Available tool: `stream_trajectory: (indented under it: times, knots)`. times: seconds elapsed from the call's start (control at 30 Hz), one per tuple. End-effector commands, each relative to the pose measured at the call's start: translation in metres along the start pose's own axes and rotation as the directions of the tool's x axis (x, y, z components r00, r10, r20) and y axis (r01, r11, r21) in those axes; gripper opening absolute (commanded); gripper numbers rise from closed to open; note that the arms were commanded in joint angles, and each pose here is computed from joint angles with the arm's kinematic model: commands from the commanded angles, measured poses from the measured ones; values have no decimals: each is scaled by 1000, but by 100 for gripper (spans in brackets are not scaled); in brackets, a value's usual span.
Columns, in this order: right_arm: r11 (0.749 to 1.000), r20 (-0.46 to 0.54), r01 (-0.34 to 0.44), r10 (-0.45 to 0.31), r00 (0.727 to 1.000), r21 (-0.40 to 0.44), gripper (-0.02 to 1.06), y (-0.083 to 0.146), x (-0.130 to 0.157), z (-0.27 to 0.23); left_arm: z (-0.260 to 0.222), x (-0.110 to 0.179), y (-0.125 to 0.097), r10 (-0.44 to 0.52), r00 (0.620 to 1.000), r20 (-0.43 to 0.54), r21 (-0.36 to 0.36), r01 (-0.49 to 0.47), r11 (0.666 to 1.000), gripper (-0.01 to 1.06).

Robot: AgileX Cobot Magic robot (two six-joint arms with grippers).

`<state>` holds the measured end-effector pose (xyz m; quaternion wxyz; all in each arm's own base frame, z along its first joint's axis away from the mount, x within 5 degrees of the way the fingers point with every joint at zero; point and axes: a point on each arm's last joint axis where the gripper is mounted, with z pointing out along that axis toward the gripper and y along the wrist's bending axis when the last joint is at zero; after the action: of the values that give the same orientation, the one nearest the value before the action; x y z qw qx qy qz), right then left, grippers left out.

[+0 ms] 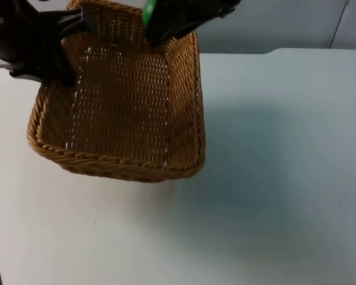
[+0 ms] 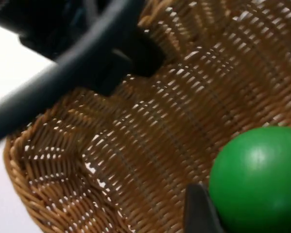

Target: Pick up the basket with the left hand and place the ball into the basket with the right hand.

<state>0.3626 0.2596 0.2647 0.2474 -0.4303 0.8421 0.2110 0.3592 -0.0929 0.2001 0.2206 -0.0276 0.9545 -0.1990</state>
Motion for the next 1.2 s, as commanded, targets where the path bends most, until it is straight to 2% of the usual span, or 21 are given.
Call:
stream_trajectory:
  times: [0.0,0.43,0.57,0.7,0.77,0.87,0.97,1.0,1.17]
  knots:
    - [999,27,45,-45,999,0,0,7,-6,-2,-3,-3,-1,-14,999,33,6,14,1000,0]
    - [999,28,47,-47,999,0,0,8,-6,-1,-3,-3,-1,-23,999,39,10,22,1000,0]
    - [999,6,51,-51,999,-17,0,10,-4,-1,-4,4,-4,-33,999,-43,35,35,999,0]
    - [998,-24,54,-55,998,-39,0,11,-1,-1,-4,10,-5,24,993,-112,56,-17,998,0]
    - [995,-45,77,-80,996,-55,0,13,1,-1,-5,14,-7,61,987,-146,79,-50,996,0]
    - [993,-66,88,-93,993,-74,0,14,3,-1,-5,15,-10,53,986,-161,108,-36,994,0]
    - [991,-88,96,-104,991,-94,0,16,6,-1,-7,15,-18,35,986,-164,201,-1,980,0]
    - [991,-88,96,-104,991,-94,0,16,6,-1,-7,15,-18,35,986,-164,201,-1,980,0]
    - [990,-118,118,-127,985,-80,0,14,8,-1,-9,12,-29,-16,990,-137,312,58,948,0]
